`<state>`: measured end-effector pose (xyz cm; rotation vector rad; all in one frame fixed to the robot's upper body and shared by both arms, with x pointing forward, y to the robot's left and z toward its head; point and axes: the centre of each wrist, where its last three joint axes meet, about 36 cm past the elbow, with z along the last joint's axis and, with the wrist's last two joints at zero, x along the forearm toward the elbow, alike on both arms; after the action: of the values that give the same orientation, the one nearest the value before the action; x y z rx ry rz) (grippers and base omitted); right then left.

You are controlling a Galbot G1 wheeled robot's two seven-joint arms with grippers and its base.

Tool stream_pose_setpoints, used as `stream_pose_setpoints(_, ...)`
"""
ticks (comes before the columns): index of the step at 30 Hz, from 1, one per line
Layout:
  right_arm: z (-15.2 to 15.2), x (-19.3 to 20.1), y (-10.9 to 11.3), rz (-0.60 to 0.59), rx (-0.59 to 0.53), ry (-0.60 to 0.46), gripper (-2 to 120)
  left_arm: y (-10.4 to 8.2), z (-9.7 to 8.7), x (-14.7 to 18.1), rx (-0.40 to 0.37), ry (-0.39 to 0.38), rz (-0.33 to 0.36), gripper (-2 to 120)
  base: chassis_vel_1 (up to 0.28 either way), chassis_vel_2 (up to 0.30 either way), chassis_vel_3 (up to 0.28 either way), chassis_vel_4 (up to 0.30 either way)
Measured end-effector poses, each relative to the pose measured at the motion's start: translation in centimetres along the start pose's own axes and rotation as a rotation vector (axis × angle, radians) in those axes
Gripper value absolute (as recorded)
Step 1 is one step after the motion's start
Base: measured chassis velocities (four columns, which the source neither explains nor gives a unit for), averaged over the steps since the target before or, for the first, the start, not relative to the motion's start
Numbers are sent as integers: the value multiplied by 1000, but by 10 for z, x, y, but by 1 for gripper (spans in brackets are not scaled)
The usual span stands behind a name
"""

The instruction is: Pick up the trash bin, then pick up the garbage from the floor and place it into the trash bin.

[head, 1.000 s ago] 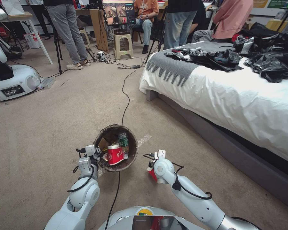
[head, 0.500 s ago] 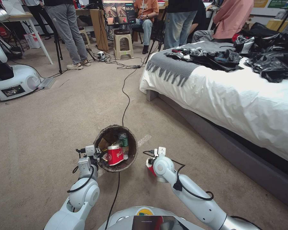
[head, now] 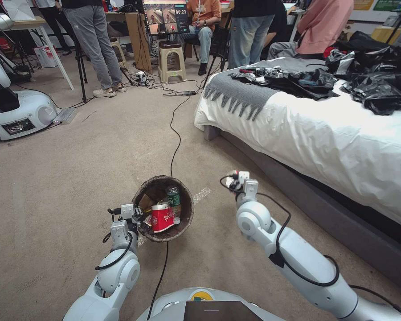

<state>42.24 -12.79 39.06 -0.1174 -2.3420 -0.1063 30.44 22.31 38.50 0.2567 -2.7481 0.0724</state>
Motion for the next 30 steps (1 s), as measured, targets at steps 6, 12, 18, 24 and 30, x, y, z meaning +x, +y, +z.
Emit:
stream_pose_setpoints(6, -29, 24, -21, 15, 25, -249, 2, -1, 1, 1, -1, 4, 5, 0, 0, 0, 0, 0)
stream_pose_setpoints(12, -56, 45, -32, -67, 85, -611, 2, -1, 2, 0, -5, 9, 6, 0, 0, 0, 0, 0)
stream_pose_setpoints(18, -69, 75, -32, -327, 173, -910, 2, -2, 3, 0, -7, 21, 9, 0, 0, 0, 0, 0)
stream_pose_setpoints(24, -70, 95, -29, -550, 218, -1015, 2, -2, 2, 2, -8, 35, 20, 0, 0, 0, 0, 0)
stream_pose_setpoints(30, -66, 106, -25, -820, 292, -1066, 2, -2, 0, 3, -11, 36, 27, 0, 0, 0, 0, 0)
